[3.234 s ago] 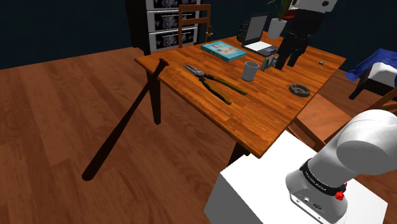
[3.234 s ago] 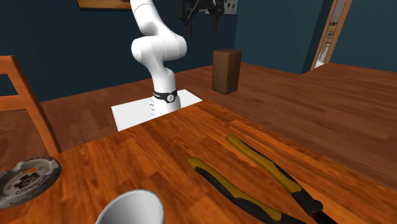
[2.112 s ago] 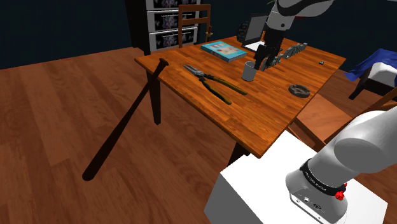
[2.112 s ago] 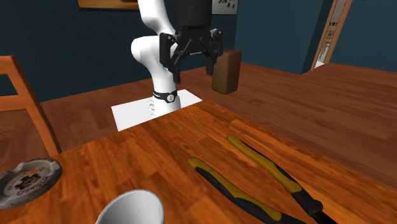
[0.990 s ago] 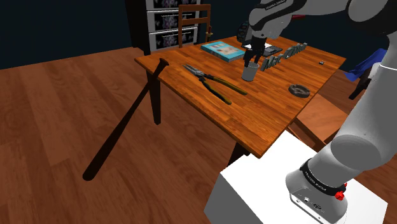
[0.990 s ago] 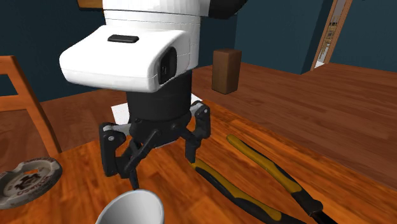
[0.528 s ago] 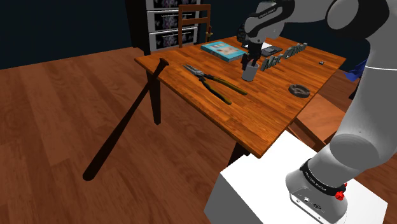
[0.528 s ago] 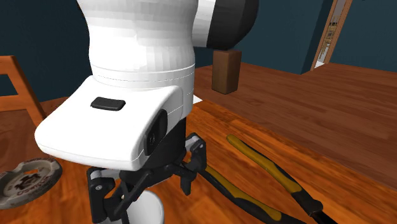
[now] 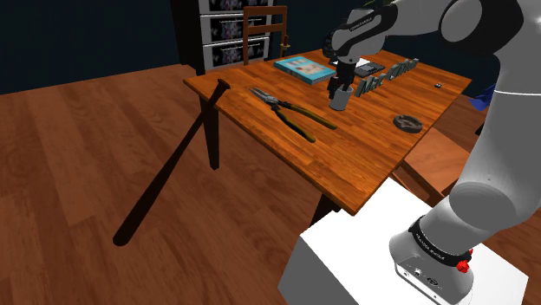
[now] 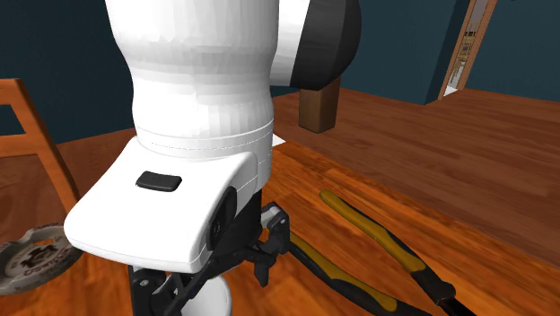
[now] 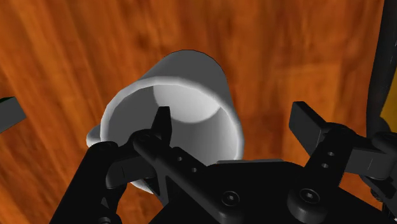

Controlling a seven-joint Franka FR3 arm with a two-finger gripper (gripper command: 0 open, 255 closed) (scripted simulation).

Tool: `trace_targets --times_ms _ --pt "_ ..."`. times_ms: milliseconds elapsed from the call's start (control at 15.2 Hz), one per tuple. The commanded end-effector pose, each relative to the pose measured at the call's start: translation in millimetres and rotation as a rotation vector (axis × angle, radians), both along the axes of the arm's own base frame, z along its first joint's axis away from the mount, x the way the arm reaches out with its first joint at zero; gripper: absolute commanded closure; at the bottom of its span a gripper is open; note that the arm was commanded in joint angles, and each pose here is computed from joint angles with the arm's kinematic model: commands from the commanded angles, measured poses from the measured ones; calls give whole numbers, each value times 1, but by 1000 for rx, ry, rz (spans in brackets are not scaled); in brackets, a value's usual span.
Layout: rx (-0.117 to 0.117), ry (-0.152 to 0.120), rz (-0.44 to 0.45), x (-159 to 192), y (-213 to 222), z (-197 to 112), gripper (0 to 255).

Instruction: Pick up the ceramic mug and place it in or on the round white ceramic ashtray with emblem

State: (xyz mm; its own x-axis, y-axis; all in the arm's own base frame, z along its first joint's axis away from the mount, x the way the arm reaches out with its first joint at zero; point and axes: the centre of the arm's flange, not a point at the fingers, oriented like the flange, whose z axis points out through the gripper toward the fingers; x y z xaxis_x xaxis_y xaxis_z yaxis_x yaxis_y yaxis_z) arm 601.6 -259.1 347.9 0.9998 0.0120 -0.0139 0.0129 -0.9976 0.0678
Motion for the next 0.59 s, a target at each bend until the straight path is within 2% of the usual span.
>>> trace_targets --times_ms 0,132,198,528 --pt "0 0 0 0 0 0 0" --pt "0 0 0 0 0 0 0" --pt "0 0 0 0 0 0 255" --pt "0 0 0 0 0 0 255"
